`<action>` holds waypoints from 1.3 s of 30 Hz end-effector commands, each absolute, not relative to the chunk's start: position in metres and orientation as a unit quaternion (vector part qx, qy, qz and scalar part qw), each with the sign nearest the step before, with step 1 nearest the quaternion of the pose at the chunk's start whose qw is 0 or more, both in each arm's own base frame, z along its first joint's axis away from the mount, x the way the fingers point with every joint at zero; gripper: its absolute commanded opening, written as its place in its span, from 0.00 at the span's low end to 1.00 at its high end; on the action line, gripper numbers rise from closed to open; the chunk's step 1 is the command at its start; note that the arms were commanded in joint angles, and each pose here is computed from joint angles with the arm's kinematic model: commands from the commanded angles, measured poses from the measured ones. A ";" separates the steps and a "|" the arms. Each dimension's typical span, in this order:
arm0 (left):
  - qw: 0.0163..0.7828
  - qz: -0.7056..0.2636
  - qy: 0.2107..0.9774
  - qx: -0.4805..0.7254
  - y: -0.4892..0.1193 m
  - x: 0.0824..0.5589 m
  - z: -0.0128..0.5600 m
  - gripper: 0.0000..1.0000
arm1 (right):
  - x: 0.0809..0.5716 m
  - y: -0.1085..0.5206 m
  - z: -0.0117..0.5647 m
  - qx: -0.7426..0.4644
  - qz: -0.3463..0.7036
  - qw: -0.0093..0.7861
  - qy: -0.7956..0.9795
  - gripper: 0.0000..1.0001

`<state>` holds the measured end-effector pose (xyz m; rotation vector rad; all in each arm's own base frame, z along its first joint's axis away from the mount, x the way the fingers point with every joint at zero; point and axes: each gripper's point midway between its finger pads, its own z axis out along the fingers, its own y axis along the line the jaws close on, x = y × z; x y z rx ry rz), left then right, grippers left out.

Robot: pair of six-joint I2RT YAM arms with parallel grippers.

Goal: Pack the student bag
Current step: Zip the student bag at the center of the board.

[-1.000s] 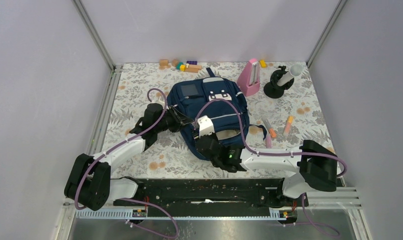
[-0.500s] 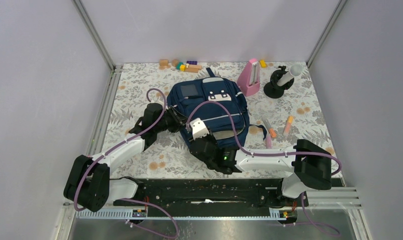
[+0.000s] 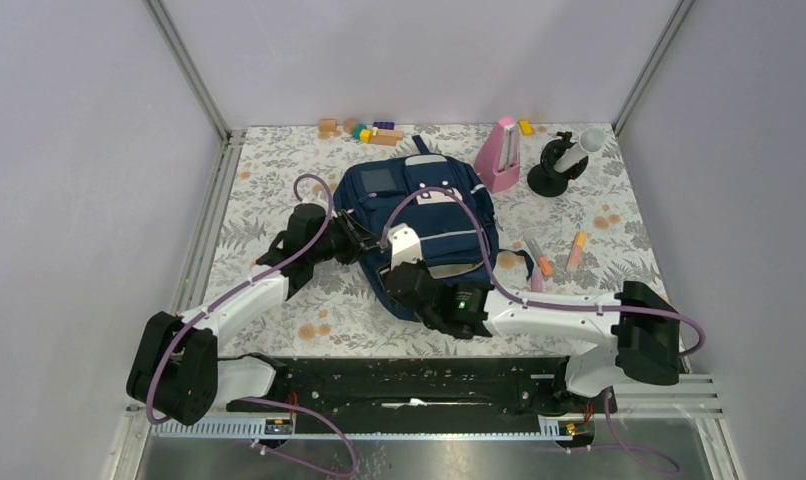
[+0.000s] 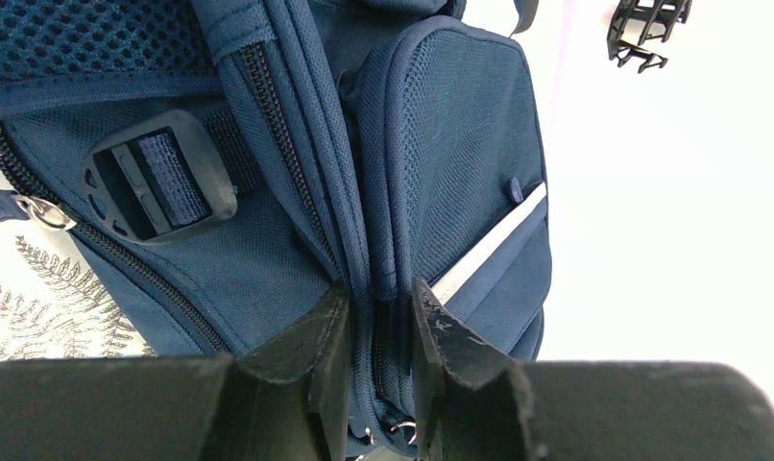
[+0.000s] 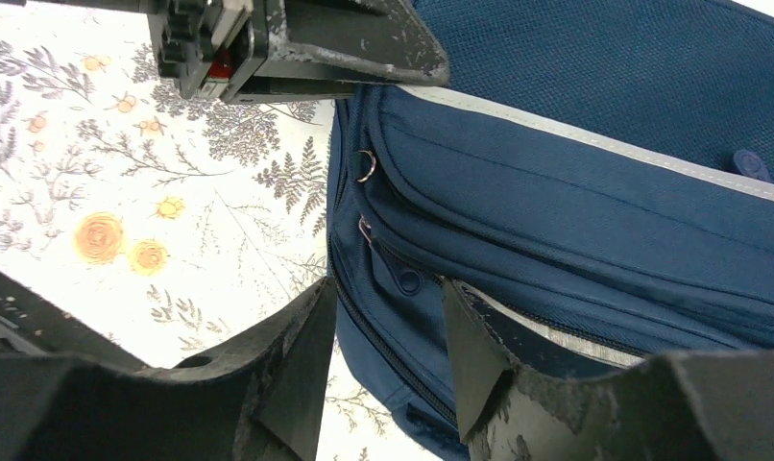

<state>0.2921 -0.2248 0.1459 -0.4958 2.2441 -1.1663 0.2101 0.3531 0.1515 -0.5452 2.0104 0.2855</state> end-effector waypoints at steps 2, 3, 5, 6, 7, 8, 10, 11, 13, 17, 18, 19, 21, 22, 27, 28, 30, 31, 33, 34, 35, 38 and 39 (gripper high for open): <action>0.318 -0.483 0.807 -0.120 -0.240 0.296 0.202 0.00 | 0.215 0.356 0.194 -0.171 0.207 0.488 0.830 0.52; 0.320 -0.483 0.807 -0.119 -0.240 0.297 0.204 0.00 | 0.215 0.357 0.193 -0.174 0.218 0.479 0.833 0.52; 0.322 -0.482 0.807 -0.118 -0.240 0.298 0.206 0.00 | 0.214 0.360 0.189 -0.182 0.235 0.458 0.838 0.51; 0.321 -0.481 0.807 -0.118 -0.240 0.298 0.206 0.00 | 0.213 0.361 0.187 -0.186 0.238 0.454 0.838 0.51; 0.321 -0.481 0.807 -0.117 -0.240 0.298 0.207 0.00 | 0.213 0.361 0.185 -0.190 0.237 0.451 0.839 0.50; 0.321 -0.481 0.807 -0.117 -0.240 0.298 0.207 0.00 | 0.213 0.361 0.184 -0.194 0.235 0.451 0.839 0.49; 0.321 -0.481 0.807 -0.118 -0.240 0.298 0.207 0.00 | 0.215 0.360 0.179 -0.196 0.227 0.451 0.841 0.47; 0.321 -0.481 0.807 -0.119 -0.240 0.297 0.207 0.00 | 0.216 0.360 0.178 -0.197 0.225 0.450 0.842 0.46; 0.322 -0.481 0.807 -0.119 -0.240 0.298 0.208 0.00 | 0.214 0.360 0.176 -0.203 0.225 0.448 0.841 0.46; 0.321 -0.482 0.807 -0.119 -0.240 0.298 0.209 0.00 | 0.211 0.360 0.168 -0.212 0.224 0.440 0.844 0.45; 0.320 -0.482 0.807 -0.119 -0.241 0.298 0.209 0.00 | 0.210 0.360 0.166 -0.213 0.226 0.438 0.844 0.45; 0.321 -0.483 0.806 -0.118 -0.241 0.298 0.210 0.00 | 0.209 0.359 0.162 -0.214 0.227 0.436 0.844 0.45; 0.321 -0.482 0.806 -0.119 -0.240 0.298 0.211 0.00 | 0.207 0.360 0.156 -0.221 0.232 0.434 0.842 0.45; 0.321 -0.482 0.806 -0.119 -0.240 0.298 0.211 0.00 | 0.206 0.360 0.154 -0.222 0.232 0.434 0.842 0.45; 0.321 -0.482 0.807 -0.119 -0.241 0.298 0.211 0.00 | 0.208 0.359 0.147 -0.230 0.216 0.437 0.842 0.45; 0.321 -0.482 0.807 -0.118 -0.241 0.298 0.212 0.00 | 0.209 0.357 0.144 -0.229 0.207 0.441 0.843 0.46; 0.322 -0.481 0.807 -0.118 -0.240 0.298 0.211 0.00 | 0.211 0.354 0.141 -0.234 0.194 0.446 0.842 0.47; 0.322 -0.480 0.807 -0.118 -0.240 0.298 0.211 0.00 | 0.211 0.353 0.143 -0.234 0.191 0.450 0.840 0.47; 0.322 -0.479 0.808 -0.118 -0.240 0.298 0.210 0.00 | 0.207 0.351 0.147 -0.234 0.190 0.457 0.837 0.47; 0.322 -0.478 0.809 -0.120 -0.239 0.299 0.210 0.00 | 0.204 0.350 0.148 -0.235 0.191 0.459 0.835 0.47; 0.322 -0.478 0.809 -0.120 -0.239 0.299 0.209 0.00 | 0.200 0.349 0.148 -0.236 0.192 0.461 0.834 0.47; 0.322 -0.476 0.809 -0.119 -0.240 0.300 0.209 0.00 | 0.191 0.345 0.147 -0.231 0.189 0.466 0.833 0.47; 0.322 -0.477 0.809 -0.119 -0.240 0.300 0.210 0.00 | 0.189 0.343 0.145 -0.226 0.186 0.467 0.834 0.48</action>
